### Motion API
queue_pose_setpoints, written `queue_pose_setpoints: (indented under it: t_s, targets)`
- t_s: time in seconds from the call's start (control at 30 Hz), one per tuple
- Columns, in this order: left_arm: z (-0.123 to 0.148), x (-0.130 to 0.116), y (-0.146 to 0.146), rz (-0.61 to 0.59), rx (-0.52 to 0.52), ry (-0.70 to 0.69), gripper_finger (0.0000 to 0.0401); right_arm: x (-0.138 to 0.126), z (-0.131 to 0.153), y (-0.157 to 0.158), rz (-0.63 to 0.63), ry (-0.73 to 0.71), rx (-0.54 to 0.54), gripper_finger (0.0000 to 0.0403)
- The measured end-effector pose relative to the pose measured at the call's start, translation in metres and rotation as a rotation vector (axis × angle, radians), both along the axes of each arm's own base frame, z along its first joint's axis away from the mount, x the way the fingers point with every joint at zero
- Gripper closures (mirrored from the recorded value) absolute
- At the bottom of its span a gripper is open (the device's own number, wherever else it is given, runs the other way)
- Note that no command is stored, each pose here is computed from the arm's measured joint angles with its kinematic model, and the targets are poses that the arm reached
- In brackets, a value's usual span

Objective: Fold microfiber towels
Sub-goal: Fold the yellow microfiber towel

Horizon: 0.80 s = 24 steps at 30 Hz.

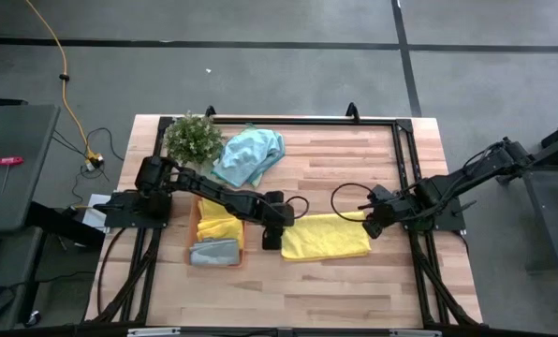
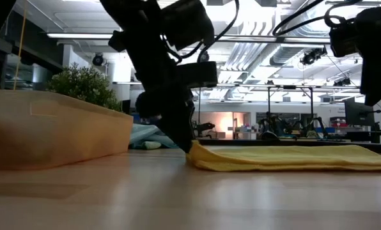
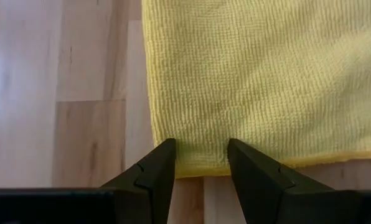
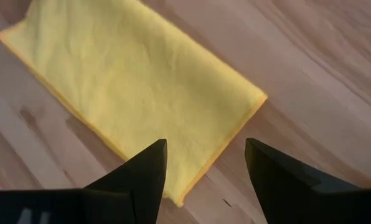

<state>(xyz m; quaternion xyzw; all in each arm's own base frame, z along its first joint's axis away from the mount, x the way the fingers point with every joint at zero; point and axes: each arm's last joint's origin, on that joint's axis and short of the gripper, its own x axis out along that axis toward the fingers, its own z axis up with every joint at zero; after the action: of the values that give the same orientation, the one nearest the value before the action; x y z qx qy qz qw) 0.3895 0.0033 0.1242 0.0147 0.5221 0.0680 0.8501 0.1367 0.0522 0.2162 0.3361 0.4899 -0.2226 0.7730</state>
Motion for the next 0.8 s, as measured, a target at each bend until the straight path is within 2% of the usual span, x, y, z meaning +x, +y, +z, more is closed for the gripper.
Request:
queue_pose_setpoints:
  t_s: [0.17, 0.3, 0.5, 0.67, 0.8]
  targets:
    - [0.000, -0.002, 0.024, -0.038, 0.065, 0.031, 0.0263, 0.001, 0.000, -0.003, -0.150, -0.018, 0.023, 0.0194]
    - [0.001, -0.005, 0.042, -0.012, 0.066, 0.072, 0.0263, 0.001, 0.000, -0.004, -0.240, -0.032, 0.037, 0.0194]
    - [0.013, -0.011, 0.048, -0.002, 0.022, 0.092, 0.0263, 0.001, 0.000, -0.004, -0.239, -0.034, 0.027, 0.0194]
    - [0.053, -0.013, 0.052, -0.019, 0.061, -0.030, 0.0263, 0.000, 0.000, -0.004, -0.239, -0.028, 0.023, 0.0194]
    - [0.062, -0.017, 0.062, 0.008, 0.108, -0.045, 0.0263, 0.000, 0.000, -0.004, -0.235, -0.028, 0.022, 0.0194]
